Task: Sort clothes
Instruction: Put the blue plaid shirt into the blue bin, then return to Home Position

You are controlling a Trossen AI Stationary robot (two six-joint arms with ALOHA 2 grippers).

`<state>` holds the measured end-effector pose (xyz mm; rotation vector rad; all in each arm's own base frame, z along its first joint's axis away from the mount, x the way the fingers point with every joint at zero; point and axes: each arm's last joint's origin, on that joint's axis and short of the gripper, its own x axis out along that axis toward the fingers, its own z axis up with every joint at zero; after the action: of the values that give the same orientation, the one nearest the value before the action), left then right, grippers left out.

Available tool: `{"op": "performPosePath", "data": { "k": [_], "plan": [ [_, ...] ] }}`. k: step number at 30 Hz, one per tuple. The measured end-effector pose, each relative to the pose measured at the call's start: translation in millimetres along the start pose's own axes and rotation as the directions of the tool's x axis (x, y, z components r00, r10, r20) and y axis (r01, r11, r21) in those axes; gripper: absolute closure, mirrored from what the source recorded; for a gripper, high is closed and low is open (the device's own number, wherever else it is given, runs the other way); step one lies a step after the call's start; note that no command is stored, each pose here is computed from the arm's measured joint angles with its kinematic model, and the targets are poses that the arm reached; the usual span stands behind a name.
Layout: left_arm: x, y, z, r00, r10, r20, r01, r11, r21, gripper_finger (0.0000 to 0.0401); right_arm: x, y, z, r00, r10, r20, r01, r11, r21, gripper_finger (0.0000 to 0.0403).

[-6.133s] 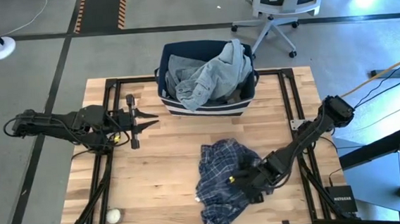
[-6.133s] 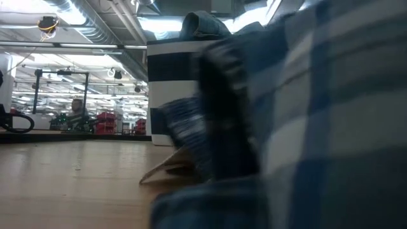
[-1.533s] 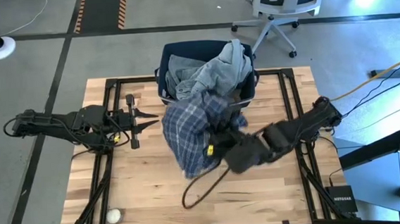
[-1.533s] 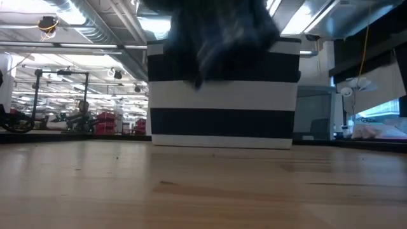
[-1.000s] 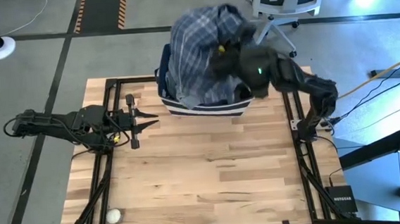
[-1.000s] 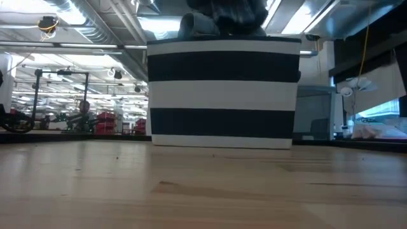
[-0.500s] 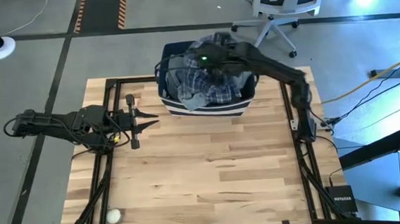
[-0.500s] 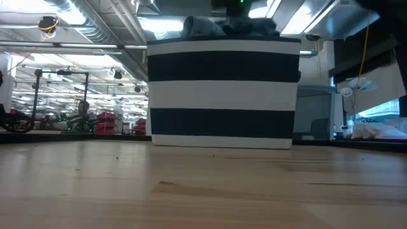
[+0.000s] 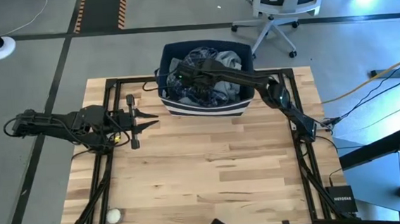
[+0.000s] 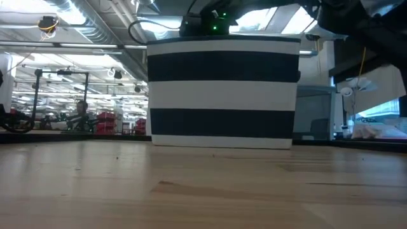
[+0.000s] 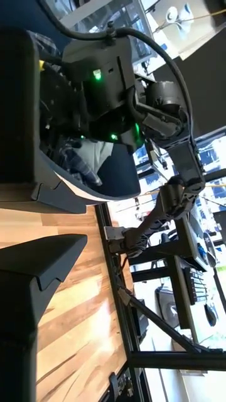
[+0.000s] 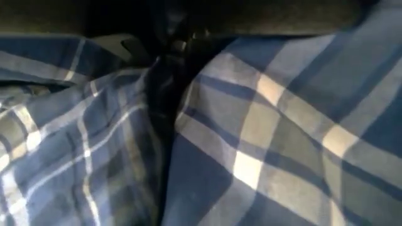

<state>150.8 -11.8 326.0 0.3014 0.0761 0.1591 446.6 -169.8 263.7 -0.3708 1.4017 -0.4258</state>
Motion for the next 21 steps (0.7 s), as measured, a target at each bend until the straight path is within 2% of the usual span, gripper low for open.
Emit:
{"op": "performPosePath", "data": {
  "k": [3,7,14,21],
  "plan": [
    [0,0,0,1.0,0.0,0.001,0.0,1.0,0.001,0.0342,1,1,0,1.0,0.024,0.005,-0.025,1.0,0.0,0.0346],
    [0,0,0,1.0,0.0,0.001,0.0,1.0,0.003,0.0342,-15,-3,-4,0.999,0.033,0.026,-0.033,0.999,0.006,0.03],
    [0,0,0,1.0,0.0,0.001,0.0,1.0,-0.002,0.0342,-79,-25,-22,0.978,0.079,0.194,-0.09,0.995,0.046,0.0199],
    [0,0,0,1.0,0.0,0.002,0.0,1.0,-0.02,0.0342,-152,-40,-51,0.932,0.036,0.362,-0.069,0.994,0.079,0.0149]
  ]
}}
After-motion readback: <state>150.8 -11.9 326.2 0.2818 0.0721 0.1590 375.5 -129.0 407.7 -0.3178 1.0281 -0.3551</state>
